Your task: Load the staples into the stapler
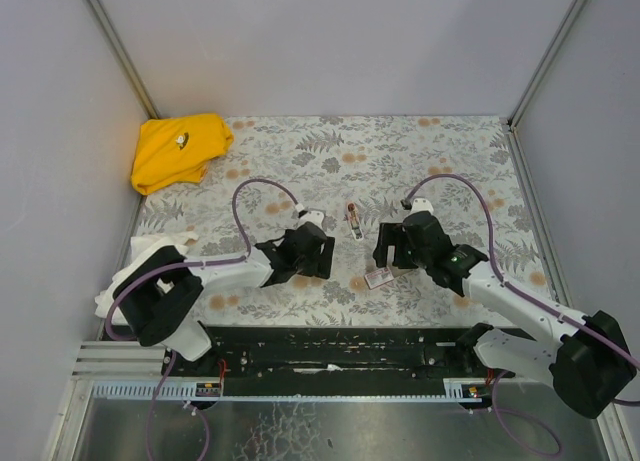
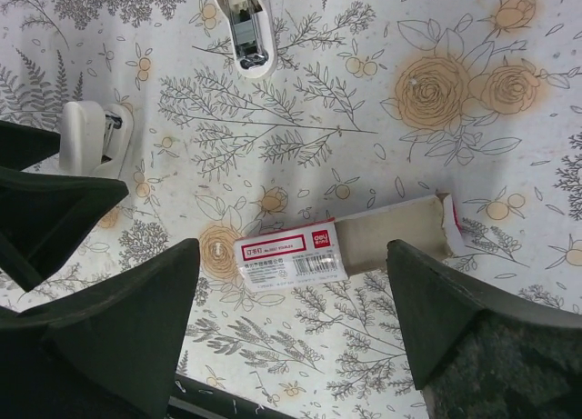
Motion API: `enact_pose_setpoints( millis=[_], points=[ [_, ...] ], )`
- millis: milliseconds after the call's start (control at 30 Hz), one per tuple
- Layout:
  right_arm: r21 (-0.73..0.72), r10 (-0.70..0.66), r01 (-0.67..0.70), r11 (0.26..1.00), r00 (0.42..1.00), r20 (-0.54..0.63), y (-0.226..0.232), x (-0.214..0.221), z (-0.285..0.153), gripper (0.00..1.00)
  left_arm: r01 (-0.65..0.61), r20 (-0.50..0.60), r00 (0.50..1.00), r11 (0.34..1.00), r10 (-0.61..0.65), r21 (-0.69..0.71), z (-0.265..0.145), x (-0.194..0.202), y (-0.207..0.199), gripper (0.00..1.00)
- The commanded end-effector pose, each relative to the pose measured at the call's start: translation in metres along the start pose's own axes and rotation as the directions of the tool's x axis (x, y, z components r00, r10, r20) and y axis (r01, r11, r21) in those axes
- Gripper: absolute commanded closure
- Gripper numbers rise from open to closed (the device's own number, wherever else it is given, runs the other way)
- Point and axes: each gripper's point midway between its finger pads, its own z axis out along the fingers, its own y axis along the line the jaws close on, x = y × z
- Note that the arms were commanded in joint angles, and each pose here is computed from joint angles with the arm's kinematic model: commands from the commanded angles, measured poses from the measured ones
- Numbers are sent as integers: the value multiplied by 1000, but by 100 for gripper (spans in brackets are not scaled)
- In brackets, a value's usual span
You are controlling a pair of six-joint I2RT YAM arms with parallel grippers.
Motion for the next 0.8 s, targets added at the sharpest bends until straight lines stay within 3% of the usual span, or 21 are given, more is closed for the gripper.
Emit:
enact_pose_setpoints(
  millis=[0, 167, 367, 533, 767],
  points=[
    [12, -40, 39, 999, 994, 103, 2, -30, -9, 10, 17, 76, 997, 1000, -17, 6, -4, -36, -7, 19],
    [17, -50, 48, 999, 995, 90, -6, -24, -8, 10, 41, 136, 989, 988, -62, 151, -3, -96, -25, 11],
    [-143, 25, -15, 990, 997, 72, -3, -30, -14, 11, -40, 187, 982, 916, -39, 398, 21, -160, -50, 10],
    [-245, 27, -11, 969, 998, 63, 7, -33, -25, 10, -86, 187, 982, 901, 5, 425, 59, -181, -40, 10],
    [-335, 0, 26, 942, 997, 77, 21, -36, -38, 10, -126, 172, 984, 838, 39, 531, 81, -186, -47, 13]
  ],
)
